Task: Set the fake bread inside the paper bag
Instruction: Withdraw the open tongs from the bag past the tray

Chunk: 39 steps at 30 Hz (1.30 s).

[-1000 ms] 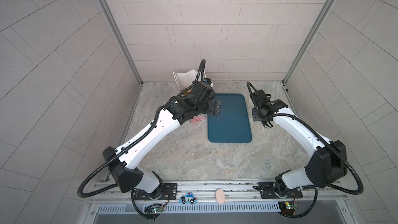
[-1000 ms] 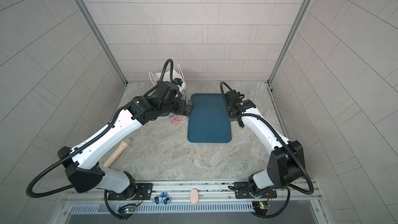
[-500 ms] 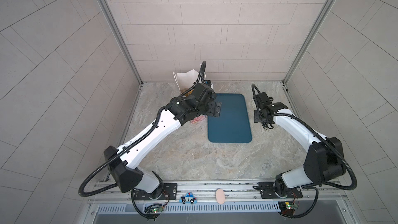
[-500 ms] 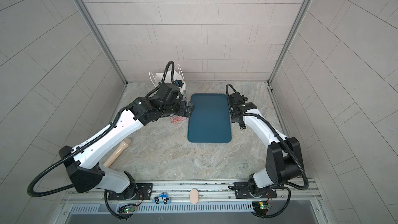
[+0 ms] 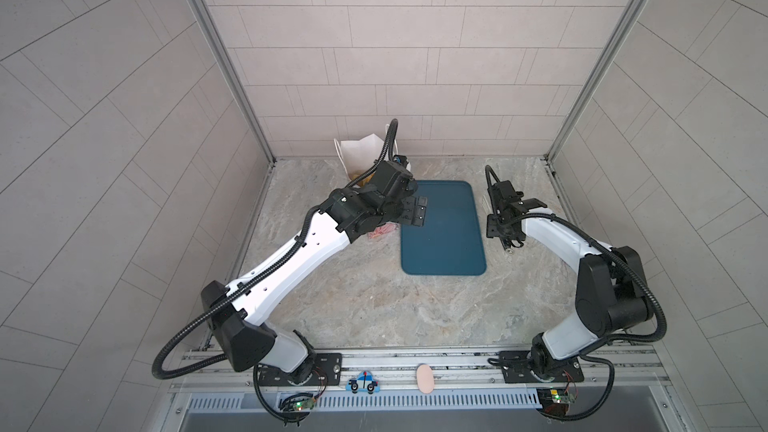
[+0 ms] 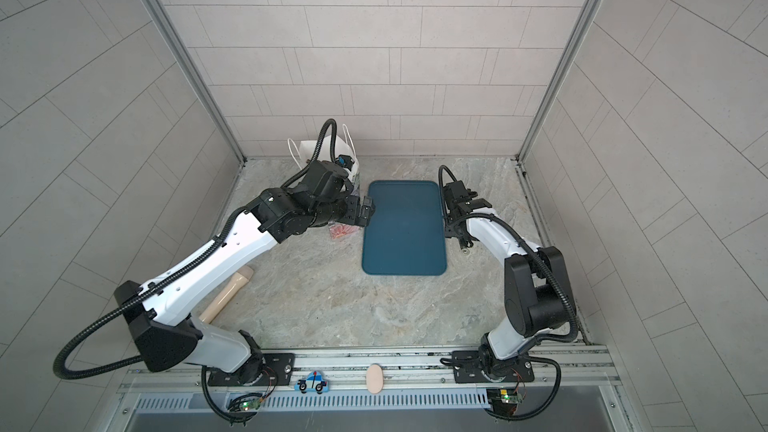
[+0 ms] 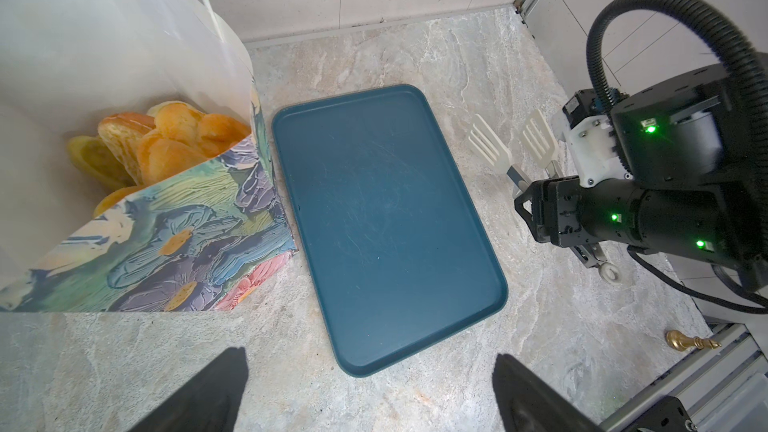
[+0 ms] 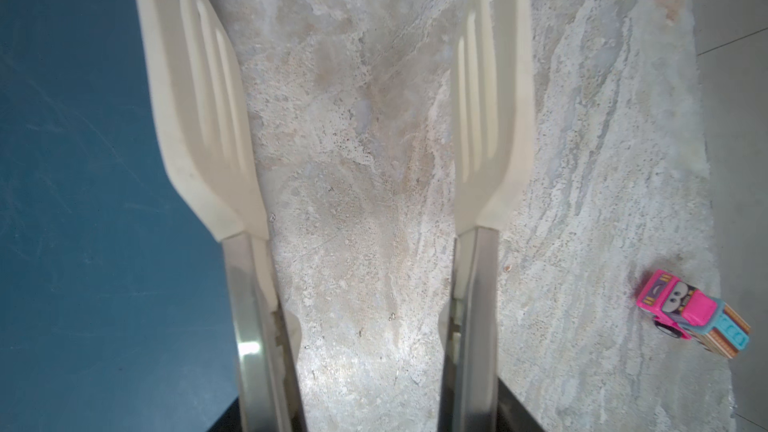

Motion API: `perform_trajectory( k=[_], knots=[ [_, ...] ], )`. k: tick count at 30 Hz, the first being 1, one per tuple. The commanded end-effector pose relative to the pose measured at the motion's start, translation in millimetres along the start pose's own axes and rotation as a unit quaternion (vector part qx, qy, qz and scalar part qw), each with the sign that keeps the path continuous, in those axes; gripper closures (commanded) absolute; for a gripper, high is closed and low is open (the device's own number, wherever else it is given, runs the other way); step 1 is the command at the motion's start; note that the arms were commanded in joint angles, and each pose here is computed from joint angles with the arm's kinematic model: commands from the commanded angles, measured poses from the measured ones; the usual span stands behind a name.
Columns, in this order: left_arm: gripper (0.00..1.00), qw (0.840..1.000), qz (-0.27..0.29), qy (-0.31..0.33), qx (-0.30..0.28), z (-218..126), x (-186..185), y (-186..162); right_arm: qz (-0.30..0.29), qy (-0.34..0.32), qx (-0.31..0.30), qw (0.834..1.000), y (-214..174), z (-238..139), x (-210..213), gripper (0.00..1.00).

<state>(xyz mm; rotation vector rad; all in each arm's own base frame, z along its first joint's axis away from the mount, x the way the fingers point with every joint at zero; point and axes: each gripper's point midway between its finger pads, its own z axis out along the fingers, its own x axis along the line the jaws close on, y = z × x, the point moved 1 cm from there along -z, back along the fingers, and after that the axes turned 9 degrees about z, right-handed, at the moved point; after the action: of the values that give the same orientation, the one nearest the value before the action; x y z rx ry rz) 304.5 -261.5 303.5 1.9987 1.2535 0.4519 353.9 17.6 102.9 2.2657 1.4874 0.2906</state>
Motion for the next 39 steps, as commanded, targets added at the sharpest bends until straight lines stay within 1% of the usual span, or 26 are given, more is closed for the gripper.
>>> perform_trajectory(
  k=[1,11,17,29,34,39],
  knots=[
    [0.00,1.000,-0.004,0.009,-0.005,-3,3,-1,0.017,0.002,-0.012,1.000,6,8,1,0.35],
    [0.00,1.000,-0.004,0.013,-0.005,-3,4,-2,0.025,-0.005,-0.002,1.000,6,30,0,0.34],
    [0.00,1.000,-0.005,0.016,-0.002,-2,6,-5,0.029,0.006,0.002,1.000,9,41,5,0.34],
    [0.00,1.000,-0.006,0.023,-0.002,-1,8,-8,0.031,0.000,0.040,0.999,2,66,7,0.32],
    [0.00,1.000,-0.008,0.026,-0.002,0,10,-9,0.030,0.001,0.052,0.998,-1,69,7,0.31],
    [0.00,0.999,-0.007,0.034,-0.005,-2,13,-8,0.029,0.004,0.058,0.998,-2,69,8,0.27]
  ],
)
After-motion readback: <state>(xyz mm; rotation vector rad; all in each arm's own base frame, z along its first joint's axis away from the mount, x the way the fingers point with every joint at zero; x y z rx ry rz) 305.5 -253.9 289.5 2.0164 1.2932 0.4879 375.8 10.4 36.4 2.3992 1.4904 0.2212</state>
